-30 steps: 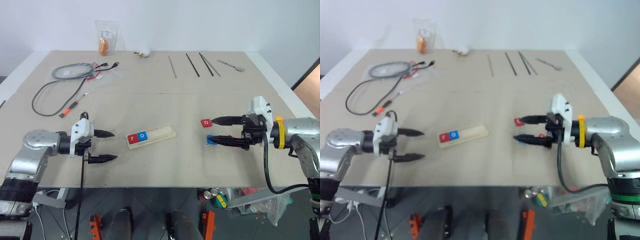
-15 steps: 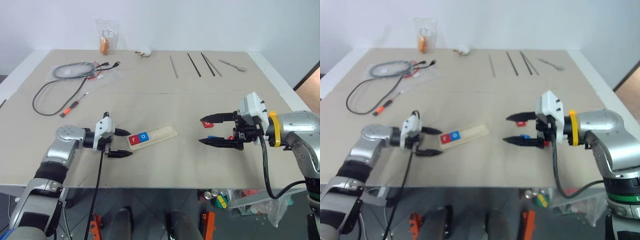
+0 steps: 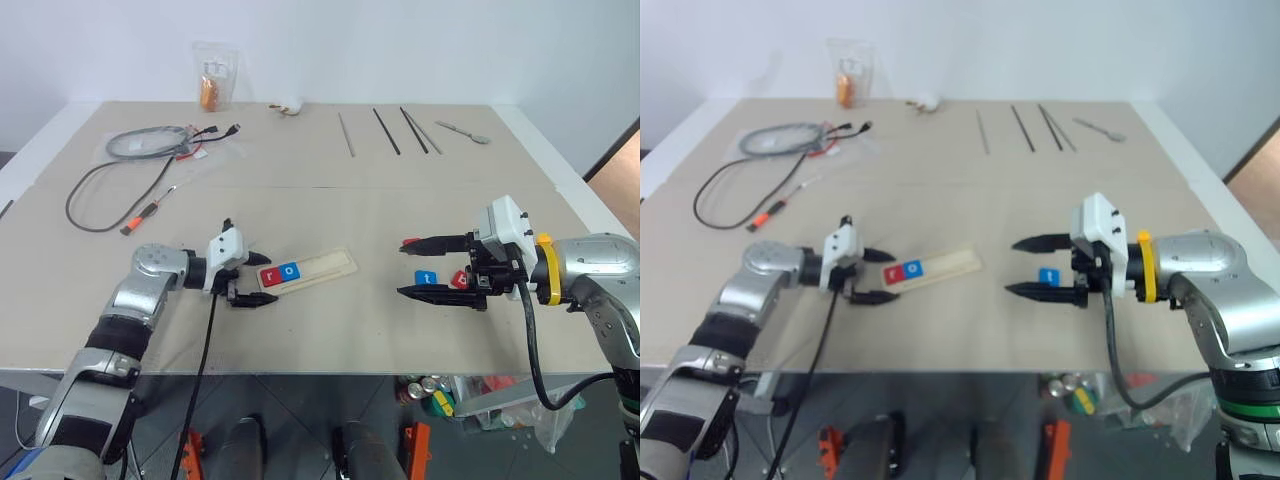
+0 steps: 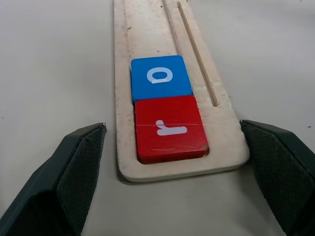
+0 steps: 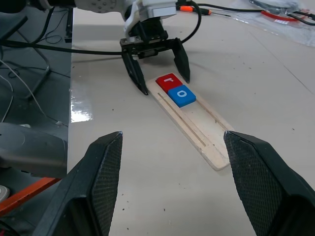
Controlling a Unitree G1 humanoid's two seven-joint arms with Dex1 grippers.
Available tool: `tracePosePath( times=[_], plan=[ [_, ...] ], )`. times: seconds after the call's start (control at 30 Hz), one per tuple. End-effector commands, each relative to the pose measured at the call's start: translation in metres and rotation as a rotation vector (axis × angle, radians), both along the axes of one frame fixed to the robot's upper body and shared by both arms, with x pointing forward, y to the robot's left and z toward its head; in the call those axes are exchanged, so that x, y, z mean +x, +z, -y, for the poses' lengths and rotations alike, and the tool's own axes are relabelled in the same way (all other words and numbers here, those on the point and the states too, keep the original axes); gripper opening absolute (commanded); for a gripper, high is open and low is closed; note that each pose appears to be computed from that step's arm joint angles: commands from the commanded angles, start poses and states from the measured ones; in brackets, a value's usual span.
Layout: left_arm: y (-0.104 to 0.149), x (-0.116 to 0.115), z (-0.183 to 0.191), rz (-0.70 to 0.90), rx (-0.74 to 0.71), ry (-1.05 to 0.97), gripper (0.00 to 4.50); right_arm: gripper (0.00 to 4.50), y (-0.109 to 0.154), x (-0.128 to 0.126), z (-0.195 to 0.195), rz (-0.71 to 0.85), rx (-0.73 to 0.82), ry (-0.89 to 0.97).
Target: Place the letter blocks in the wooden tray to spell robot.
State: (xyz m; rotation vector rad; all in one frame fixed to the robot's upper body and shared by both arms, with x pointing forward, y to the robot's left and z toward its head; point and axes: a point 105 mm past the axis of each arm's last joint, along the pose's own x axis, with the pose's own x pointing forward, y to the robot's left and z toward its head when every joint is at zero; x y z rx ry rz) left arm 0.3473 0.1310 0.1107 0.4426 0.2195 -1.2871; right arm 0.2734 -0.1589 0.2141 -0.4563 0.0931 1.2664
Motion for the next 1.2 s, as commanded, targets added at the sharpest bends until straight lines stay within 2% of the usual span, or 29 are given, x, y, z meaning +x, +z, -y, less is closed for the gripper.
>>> tracePosePath(
  times=[0.03,0.17,0.2,0.43,0.6,0.7,0.97,1.2],
  plan=[
    [-0.017,-0.015,-0.004,-0.089,0.052,-0.035,4.5,3.37,0.014,0.0,0.004,0.059,0.003,-0.007],
    [-0.018,-0.015,-0.005,-0.081,0.065,-0.024,3.35,3.49,0.016,0.001,0.002,0.065,0.008,-0.004],
    [-0.017,-0.014,-0.005,-0.074,0.07,-0.021,3.26,3.49,0.016,0.002,0.002,0.066,0.009,-0.002],
    [-0.019,-0.004,-0.003,0.01,0.102,-0.004,3.26,3.49,0.017,0.002,0.001,0.069,0.012,-0.001],
    [-0.008,-0.013,0.011,0.041,0.054,-0.151,3.26,3.49,0.017,0.003,0.004,0.062,0.014,-0.013],
    [-0.005,-0.015,0.009,0.049,0.072,-0.224,3.26,3.49,0.016,0.003,0.006,0.055,0.01,-0.02],
    [0.014,-0.008,0.008,0.031,0.014,-0.329,3.26,3.49,0.011,-0.006,0.006,0.024,0.013,-0.034],
    [0.012,-0.002,0.012,0.039,0.058,-0.357,3.26,3.49,0.011,-0.01,0.007,0.014,0.016,-0.05]
  ],
)
